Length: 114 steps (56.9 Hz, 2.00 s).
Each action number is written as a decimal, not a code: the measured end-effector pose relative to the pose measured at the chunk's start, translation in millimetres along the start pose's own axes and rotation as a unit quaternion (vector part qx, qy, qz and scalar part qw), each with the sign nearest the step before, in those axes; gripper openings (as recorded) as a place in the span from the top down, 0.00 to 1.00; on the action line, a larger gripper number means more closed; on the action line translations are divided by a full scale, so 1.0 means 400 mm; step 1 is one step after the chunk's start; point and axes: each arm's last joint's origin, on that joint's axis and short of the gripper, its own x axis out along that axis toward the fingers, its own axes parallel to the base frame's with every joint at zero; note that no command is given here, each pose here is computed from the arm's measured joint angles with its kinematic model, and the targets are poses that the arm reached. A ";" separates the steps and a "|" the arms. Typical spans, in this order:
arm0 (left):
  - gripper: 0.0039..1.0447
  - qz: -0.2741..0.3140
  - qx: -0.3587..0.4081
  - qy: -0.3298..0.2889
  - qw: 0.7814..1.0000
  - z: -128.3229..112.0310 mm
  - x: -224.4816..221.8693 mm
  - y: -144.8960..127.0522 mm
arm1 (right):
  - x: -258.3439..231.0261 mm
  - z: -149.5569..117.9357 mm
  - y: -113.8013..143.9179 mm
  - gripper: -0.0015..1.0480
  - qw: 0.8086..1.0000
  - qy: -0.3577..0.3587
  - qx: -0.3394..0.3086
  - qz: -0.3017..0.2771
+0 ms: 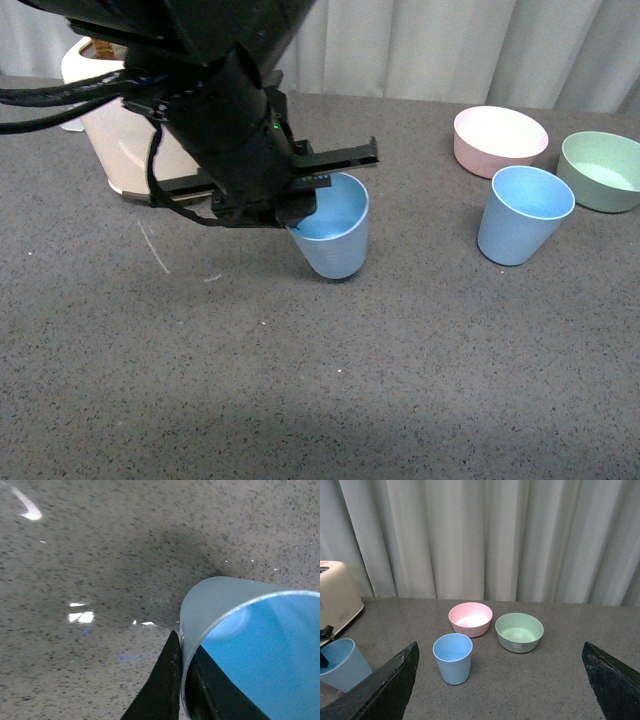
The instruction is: Stack blue cups with both arms
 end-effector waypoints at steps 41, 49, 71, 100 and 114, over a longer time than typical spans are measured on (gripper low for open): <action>0.35 -0.016 -0.010 -0.009 1.000 0.041 -0.012 -0.054 | 0.000 0.000 0.000 0.09 1.000 0.000 0.000 0.000; 0.16 -0.021 -0.015 -0.022 0.999 0.056 -0.040 -0.053 | 0.000 0.000 0.000 0.09 1.000 0.000 0.000 0.000; 0.43 0.067 0.091 -0.398 0.910 -0.070 -0.065 0.110 | 0.000 0.000 0.000 0.09 1.000 0.000 0.000 -0.001; 0.97 0.052 0.092 -0.526 0.844 -0.237 -0.344 0.302 | 0.000 0.000 0.000 0.09 1.000 0.000 0.000 0.000; 0.97 0.060 0.090 -0.519 0.848 -0.316 -0.387 0.351 | 0.000 -0.001 0.000 0.09 1.000 0.001 0.000 0.000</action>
